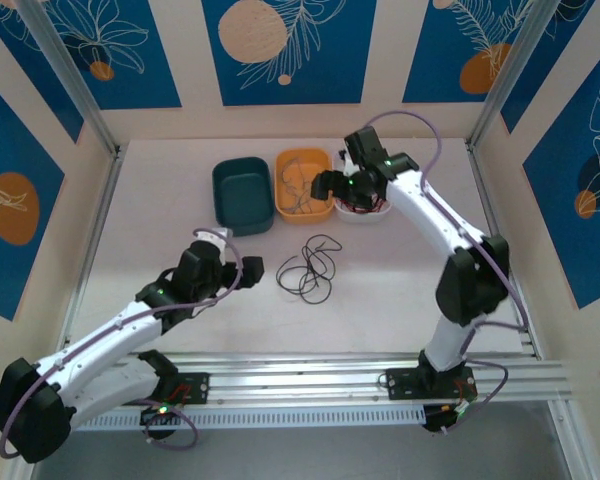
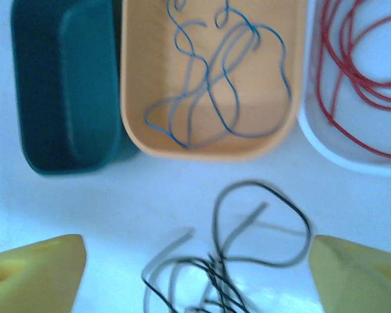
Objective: Untangle the cables
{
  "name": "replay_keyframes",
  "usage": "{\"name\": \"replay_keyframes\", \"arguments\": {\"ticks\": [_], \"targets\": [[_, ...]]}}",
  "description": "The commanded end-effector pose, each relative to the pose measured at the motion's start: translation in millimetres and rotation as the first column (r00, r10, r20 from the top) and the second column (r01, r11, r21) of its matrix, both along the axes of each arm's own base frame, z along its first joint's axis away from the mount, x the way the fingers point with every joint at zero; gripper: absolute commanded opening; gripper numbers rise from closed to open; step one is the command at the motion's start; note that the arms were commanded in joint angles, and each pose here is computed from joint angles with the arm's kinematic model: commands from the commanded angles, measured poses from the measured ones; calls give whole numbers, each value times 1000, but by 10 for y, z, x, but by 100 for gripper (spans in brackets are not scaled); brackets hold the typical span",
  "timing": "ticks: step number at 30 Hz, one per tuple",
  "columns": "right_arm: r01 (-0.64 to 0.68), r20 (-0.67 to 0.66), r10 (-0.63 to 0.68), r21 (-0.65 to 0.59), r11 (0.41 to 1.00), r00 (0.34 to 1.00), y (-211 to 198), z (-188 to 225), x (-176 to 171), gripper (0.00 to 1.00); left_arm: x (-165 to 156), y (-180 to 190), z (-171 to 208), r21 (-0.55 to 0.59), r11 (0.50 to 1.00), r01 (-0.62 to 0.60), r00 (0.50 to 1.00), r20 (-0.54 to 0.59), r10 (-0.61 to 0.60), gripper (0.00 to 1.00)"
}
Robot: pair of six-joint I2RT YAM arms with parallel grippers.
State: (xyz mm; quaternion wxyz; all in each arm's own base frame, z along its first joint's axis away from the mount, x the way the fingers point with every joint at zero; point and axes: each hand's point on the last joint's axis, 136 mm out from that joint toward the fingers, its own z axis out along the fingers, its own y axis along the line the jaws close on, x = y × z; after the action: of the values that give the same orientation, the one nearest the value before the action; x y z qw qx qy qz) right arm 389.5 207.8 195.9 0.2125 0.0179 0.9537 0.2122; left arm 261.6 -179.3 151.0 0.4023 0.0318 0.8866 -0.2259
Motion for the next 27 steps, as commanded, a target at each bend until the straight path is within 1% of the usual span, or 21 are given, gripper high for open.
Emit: {"name": "replay_keyframes", "arguments": {"ticks": [1, 5, 10, 14, 18, 21, 27], "targets": [[84, 62, -86, 21, 996, 994, -174, 84, -149, 99, 125, -228, 259, -113, 993, 30, 1000, 8, -29, 100], [137, 51, -137, 1, 991, 989, -415, -46, -481, 99, 257, -400, 245, -138, 990, -19, 997, -81, 7, 100], [237, 32, -236, -18, 971, 971, -701, -250, -821, 99, 374, -708, 186, -129, 991, -40, 991, -132, 23, 99], [292, 10, -292, 1, 956, 956, -834, -403, -1001, 99, 452, -918, 113, -125, 991, -48, 987, -155, 28, 90], [305, -9, -305, 34, 952, 952, -867, -496, -1096, 99, 517, -1105, 18, -128, 990, -55, 986, -162, 34, 82], [300, -31, -299, 41, 953, 954, -850, -567, -1133, 99, 536, -1218, -90, -109, 993, -52, 983, -181, 32, 78], [298, -54, -296, 34, 954, 954, -844, -698, -1161, 99, 587, -1426, -224, -115, 993, -32, 980, -196, 9, 73]]}}
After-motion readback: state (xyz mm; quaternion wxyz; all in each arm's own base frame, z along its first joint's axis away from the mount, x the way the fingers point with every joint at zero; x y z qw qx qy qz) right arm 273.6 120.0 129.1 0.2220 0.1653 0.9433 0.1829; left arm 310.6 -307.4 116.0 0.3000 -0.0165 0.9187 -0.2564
